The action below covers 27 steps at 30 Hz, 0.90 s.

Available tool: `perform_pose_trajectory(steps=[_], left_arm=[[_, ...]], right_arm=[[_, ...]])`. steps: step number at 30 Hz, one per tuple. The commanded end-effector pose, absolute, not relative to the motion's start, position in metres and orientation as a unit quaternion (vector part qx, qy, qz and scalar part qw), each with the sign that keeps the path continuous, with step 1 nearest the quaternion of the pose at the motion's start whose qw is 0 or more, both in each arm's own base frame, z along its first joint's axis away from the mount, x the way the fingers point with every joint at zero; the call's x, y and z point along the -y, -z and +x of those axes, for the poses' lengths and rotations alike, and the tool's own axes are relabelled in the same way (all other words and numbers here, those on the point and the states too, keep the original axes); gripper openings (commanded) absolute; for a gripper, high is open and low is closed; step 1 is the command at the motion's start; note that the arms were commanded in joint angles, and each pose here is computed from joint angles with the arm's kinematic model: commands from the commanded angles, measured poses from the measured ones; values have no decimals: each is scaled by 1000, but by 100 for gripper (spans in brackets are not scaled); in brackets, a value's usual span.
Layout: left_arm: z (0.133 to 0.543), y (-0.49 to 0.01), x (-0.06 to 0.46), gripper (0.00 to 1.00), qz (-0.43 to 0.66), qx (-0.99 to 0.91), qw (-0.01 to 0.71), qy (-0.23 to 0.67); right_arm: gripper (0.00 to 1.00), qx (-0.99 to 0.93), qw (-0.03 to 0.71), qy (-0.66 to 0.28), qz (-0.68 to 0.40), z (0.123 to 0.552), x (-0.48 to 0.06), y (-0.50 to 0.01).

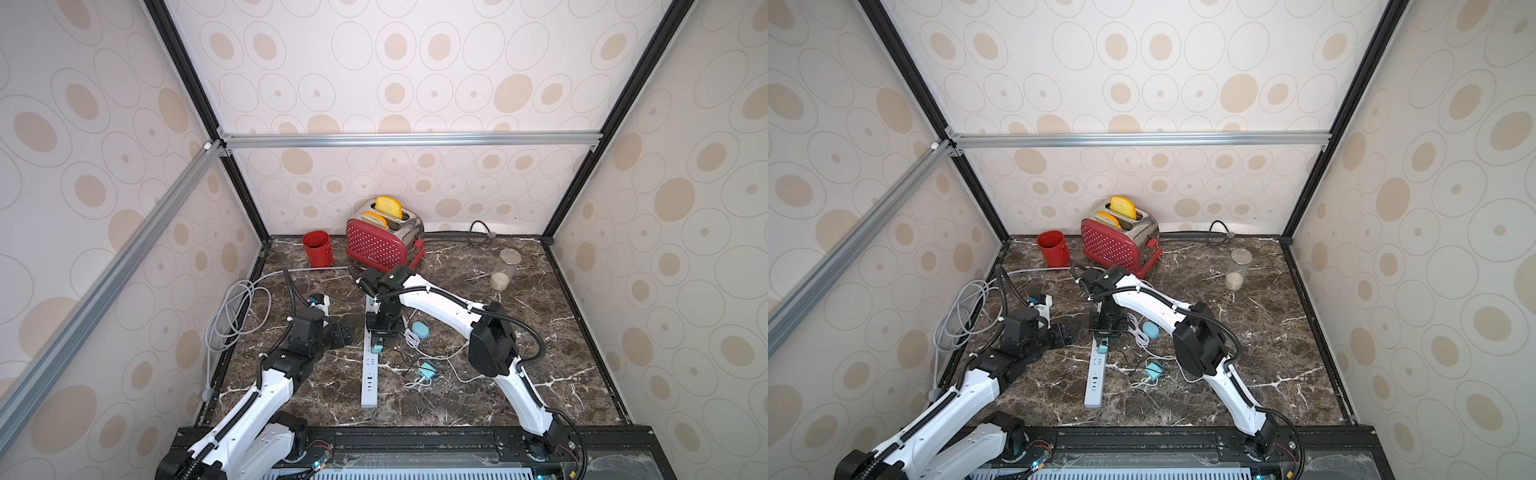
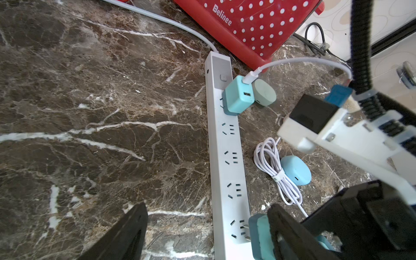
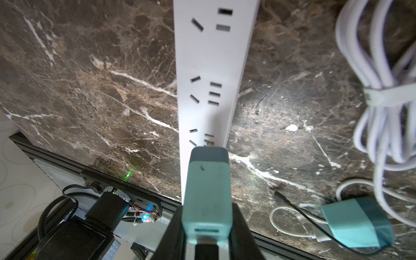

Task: Charge the bluetooth headset
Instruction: Insert the plug into the socket.

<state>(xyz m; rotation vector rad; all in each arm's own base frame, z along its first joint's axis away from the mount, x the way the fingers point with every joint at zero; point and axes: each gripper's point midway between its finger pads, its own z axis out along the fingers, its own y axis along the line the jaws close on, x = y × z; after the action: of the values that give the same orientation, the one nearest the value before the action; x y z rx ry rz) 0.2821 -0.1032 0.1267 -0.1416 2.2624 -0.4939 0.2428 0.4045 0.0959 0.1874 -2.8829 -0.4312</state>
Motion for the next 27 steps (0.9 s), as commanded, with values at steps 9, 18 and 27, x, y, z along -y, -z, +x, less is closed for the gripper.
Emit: perform_pose_trajectory(steps=[9, 18, 27], left_arm=[[284, -135, 105, 86, -56, -887, 410, 203], [284, -135, 105, 86, -56, -887, 411, 204], [284, -136, 105, 86, -56, -886, 411, 204]], right_arm=[[1, 987, 126, 92, 43, 245, -387, -70], [1, 986, 122, 110, 40, 250, -399, -67], [0, 987, 128, 93, 38, 245, -394, -64]])
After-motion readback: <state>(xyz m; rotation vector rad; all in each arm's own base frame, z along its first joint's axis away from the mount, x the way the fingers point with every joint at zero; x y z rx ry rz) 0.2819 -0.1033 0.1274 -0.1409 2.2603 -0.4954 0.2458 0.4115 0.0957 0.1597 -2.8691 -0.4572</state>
